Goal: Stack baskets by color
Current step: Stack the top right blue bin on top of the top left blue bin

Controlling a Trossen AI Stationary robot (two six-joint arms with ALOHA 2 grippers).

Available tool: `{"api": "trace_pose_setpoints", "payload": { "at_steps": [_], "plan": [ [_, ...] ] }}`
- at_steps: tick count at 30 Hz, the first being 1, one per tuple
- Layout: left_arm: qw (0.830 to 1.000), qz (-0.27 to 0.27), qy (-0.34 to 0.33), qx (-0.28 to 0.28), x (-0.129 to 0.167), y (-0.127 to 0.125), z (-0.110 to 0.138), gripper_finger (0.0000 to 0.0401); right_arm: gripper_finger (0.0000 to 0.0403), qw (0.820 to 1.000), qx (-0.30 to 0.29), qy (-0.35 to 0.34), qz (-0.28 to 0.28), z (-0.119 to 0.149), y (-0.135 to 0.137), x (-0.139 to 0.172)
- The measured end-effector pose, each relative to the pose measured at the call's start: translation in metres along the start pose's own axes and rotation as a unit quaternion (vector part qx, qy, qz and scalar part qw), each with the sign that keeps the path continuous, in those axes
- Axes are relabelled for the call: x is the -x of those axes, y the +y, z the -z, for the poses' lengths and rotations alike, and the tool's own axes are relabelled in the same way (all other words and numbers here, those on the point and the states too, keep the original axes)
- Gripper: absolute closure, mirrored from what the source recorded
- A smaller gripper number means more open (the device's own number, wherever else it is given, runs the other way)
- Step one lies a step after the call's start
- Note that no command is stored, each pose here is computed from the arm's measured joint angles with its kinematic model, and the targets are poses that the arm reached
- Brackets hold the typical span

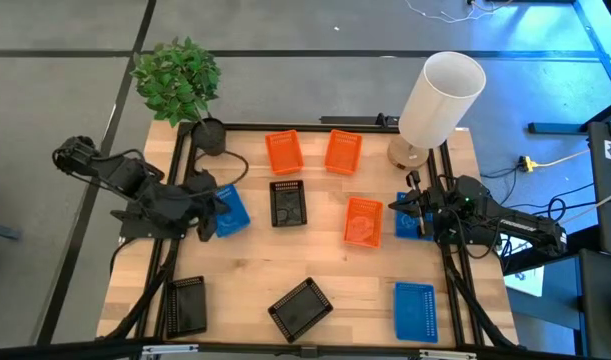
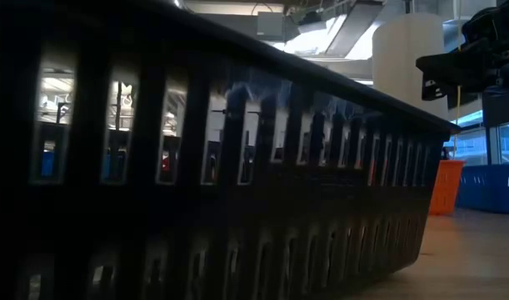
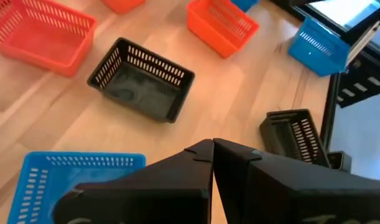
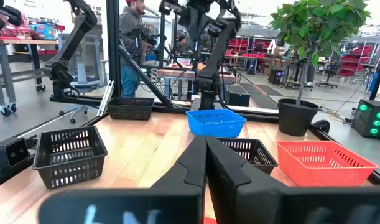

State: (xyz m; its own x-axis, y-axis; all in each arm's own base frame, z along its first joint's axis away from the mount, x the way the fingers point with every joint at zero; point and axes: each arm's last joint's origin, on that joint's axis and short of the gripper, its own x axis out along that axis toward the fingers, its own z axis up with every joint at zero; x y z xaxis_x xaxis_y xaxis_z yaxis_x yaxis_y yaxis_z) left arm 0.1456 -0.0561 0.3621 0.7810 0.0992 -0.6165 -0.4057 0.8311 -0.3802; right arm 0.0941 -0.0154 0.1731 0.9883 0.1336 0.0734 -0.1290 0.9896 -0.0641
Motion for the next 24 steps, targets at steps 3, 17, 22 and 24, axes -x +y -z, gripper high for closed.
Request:
{"api": "trace_pose_setpoints", "payload": {
  "at_steps": [3,17,22,24],
  "plan": [
    [1.0,-0.008,0.005,-0.004,-0.003,0.0,0.001,0.0399,0.0391,1.0,0.0,0.0,0.0,0.0,0.0,0.0],
    [0.993,-0.074,0.048,0.074,-0.031,0.003,-0.002,0.033,0.0391,1.0,0.0,0.0,0.0,0.0,0.0,0.0],
    [0.99,-0.073,0.067,0.1,-0.035,0.006,-0.005,0.0333,0.0391,1.0,0.0,0.0,0.0,0.0,0.0,0.0],
    [0.989,-0.071,0.084,0.102,-0.04,0.005,-0.005,0.0333,0.0391,1.0,0.0,0.0,0.0,0.0,0.0,0.0]
  ]
}}
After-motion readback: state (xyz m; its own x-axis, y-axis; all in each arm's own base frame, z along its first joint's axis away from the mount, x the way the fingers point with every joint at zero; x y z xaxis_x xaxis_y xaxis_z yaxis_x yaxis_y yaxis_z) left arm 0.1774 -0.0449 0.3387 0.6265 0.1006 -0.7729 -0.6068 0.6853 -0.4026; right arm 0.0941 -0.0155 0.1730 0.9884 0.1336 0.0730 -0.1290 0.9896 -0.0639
